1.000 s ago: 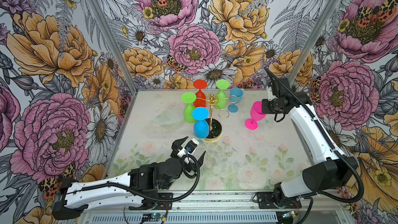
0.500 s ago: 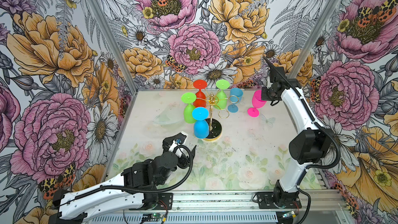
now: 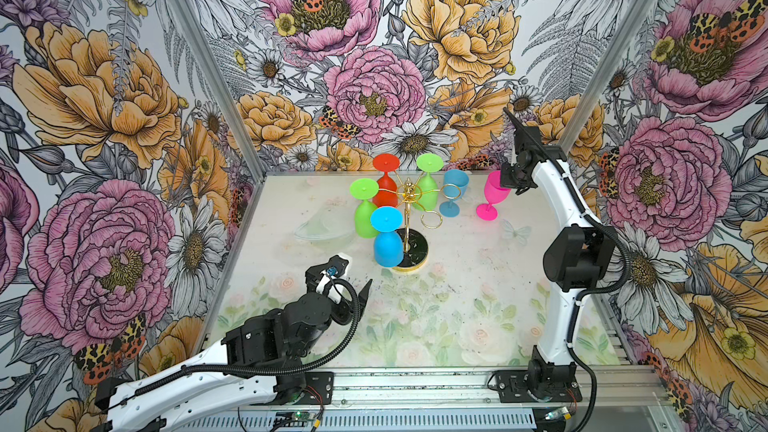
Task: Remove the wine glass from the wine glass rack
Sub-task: 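Open the left gripper while the right carries the magenta glass beside the light blue glass, then set the magenta glass upright and open the right gripper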
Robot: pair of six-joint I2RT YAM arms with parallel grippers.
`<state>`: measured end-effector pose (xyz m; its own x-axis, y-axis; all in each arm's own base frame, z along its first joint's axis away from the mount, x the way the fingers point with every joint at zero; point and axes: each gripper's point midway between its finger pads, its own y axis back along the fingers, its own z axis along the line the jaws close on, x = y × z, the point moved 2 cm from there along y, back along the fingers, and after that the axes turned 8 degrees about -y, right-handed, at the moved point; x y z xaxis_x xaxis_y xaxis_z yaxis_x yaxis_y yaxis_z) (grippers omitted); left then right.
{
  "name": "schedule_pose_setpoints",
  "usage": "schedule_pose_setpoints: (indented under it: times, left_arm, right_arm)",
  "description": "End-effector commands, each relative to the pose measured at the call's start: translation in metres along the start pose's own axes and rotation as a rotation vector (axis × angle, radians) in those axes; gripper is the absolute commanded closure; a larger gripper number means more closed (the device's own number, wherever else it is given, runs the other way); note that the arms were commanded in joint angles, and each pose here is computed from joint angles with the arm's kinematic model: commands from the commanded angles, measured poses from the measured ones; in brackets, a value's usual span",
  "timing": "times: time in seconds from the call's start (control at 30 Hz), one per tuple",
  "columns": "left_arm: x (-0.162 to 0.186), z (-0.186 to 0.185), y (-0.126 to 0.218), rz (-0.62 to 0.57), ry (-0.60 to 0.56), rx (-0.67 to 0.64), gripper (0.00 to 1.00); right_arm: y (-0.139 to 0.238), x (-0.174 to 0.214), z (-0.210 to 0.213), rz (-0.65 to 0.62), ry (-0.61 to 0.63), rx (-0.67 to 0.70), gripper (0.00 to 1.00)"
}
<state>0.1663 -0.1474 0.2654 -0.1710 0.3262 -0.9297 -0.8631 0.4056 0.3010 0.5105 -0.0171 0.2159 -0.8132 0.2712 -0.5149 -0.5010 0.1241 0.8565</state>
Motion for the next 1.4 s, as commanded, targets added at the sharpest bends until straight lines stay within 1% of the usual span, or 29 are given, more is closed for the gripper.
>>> schedule_pose_setpoints:
  times: [0.0,0.13,0.5,0.63,0.87,1.07,1.37]
  left_arm:
    - [0.004,-0.004,-0.002,0.014,-0.008,0.024,0.01]
    - [0.004,-0.018,-0.004,0.011,-0.019,0.098,0.01]
    - [0.009,-0.034,-0.01,0.044,-0.05,0.164,0.01]
    - [0.007,-0.043,-0.007,0.032,-0.052,0.23,0.01]
    - [0.005,-0.041,-0.005,0.019,-0.05,0.23,0.01]
    - [0.004,-0.043,-0.003,0.014,-0.049,0.251,0.01]
    - [-0.001,-0.039,0.005,-0.024,-0.024,0.266,0.01]
  right_arm:
    - [-0.002,-0.011,0.004,-0.03,-0.019,-0.02,1.0]
    - [-0.014,-0.008,0.005,-0.01,-0.019,-0.017,1.0]
    - [-0.024,-0.015,0.024,-0.019,-0.003,-0.04,1.0]
    - [-0.03,-0.012,0.03,-0.01,0.0,-0.043,1.0]
    - [-0.037,-0.008,0.041,0.0,0.018,-0.044,1.0]
    - [-0.038,-0.01,0.047,-0.016,0.031,-0.028,1.0]
    - [-0.043,-0.009,0.049,-0.016,0.033,-0.013,1.0]
